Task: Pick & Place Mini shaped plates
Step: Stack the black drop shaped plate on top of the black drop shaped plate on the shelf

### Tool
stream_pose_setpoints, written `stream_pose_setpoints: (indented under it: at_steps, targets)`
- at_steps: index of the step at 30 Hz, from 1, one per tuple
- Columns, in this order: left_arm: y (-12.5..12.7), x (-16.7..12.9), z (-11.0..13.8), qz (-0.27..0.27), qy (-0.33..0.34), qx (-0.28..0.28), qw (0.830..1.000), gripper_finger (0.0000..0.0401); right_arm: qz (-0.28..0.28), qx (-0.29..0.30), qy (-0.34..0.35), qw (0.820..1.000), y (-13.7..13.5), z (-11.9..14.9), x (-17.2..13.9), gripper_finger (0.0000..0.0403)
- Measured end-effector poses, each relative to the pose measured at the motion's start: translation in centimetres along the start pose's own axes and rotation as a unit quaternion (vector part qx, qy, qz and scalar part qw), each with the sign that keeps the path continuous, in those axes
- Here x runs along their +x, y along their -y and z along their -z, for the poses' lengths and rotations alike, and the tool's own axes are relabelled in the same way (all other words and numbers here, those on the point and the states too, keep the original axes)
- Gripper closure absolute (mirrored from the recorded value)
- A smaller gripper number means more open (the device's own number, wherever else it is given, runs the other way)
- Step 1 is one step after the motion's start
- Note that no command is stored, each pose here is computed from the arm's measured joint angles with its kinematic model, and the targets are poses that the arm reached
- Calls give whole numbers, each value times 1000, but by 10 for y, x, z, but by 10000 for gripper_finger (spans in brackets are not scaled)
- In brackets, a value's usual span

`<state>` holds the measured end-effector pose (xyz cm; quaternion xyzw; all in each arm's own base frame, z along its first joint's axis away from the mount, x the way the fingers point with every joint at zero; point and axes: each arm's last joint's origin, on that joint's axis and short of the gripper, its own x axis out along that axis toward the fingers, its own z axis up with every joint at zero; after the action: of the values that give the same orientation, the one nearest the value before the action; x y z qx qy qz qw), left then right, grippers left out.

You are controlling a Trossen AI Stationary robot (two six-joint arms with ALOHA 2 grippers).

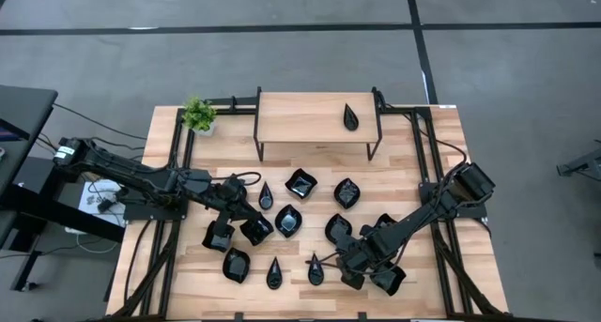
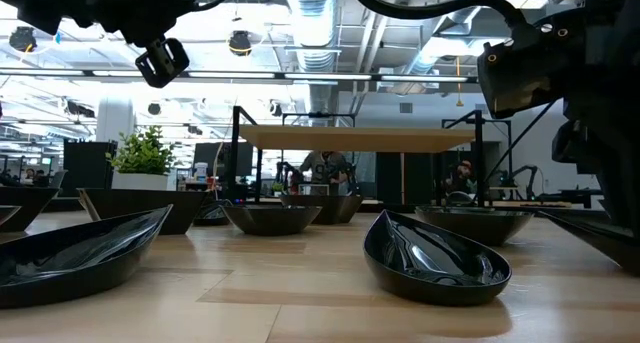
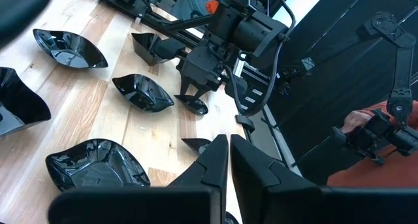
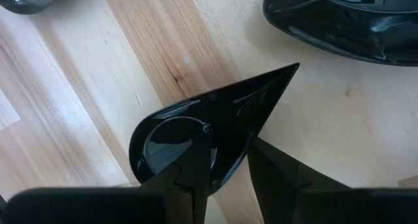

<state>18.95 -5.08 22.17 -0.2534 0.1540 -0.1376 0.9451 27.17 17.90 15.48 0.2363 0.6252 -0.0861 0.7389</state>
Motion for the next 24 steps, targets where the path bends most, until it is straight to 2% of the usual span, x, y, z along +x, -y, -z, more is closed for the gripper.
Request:
stream_pose_setpoints:
  at_steps: [24]
  targets:
    - [0,0,0,0,0,0,1000,382,0,8,0,1000,0,0,0,306]
